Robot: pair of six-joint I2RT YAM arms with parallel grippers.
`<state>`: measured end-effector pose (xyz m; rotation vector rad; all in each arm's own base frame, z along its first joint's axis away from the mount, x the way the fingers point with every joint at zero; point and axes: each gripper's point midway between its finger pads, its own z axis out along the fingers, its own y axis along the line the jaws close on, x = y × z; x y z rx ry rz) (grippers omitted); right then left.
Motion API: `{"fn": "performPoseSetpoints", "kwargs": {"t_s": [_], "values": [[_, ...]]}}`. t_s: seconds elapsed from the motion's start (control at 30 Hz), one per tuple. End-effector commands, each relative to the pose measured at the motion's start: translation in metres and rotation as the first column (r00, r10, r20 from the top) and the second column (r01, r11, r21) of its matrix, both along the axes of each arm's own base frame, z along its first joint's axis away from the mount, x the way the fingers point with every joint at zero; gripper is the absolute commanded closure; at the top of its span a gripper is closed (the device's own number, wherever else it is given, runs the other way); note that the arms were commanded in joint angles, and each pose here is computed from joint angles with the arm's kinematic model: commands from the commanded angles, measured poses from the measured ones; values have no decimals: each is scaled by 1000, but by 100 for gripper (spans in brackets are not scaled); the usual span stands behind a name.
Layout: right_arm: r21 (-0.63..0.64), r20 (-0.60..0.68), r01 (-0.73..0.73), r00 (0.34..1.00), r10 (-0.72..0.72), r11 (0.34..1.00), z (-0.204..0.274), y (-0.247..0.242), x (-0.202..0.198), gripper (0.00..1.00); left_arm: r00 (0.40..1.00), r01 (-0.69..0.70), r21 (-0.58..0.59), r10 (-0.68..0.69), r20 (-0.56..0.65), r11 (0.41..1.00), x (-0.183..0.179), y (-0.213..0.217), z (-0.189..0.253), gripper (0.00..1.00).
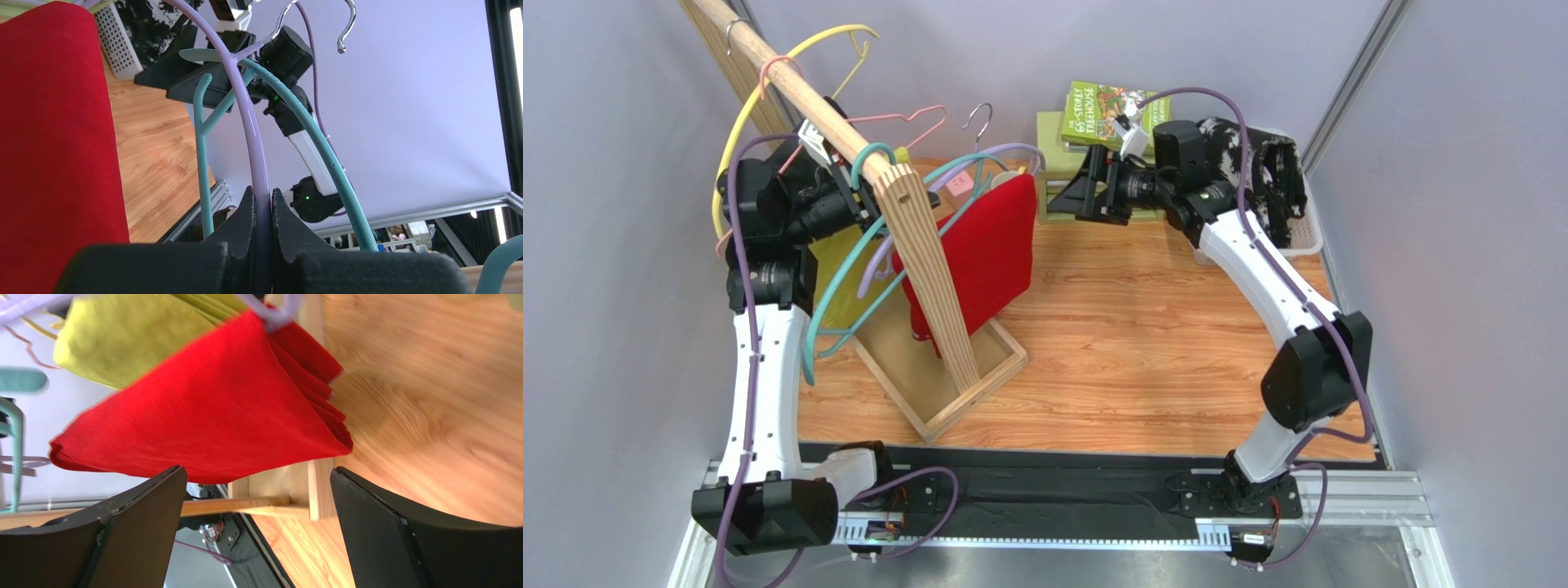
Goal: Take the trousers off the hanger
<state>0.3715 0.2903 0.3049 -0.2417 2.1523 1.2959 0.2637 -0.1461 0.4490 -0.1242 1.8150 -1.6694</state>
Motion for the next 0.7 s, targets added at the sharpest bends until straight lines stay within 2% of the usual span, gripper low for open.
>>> {"fn": "performPoseSetpoints", "kwargs": {"t_s": [0.0, 0.3, 0.5, 0.67], "values": [[140, 160, -115, 983, 93, 983, 49, 21, 25, 6, 998, 49, -38, -48, 29, 998, -14, -4, 29, 100], [201, 231, -232, 956, 184, 952, 58, 37, 54, 5, 997, 70, -65, -68, 30, 995, -15, -5, 35, 100], [239, 250, -281, 943, 221, 929, 52, 45, 61, 11, 997, 78, -70, -76, 31, 995, -16, -5, 39, 100], [297, 267, -339, 927, 263, 893, 58, 49, 54, 21, 997, 74, -76, -72, 24, 994, -14, -5, 39, 100]]}}
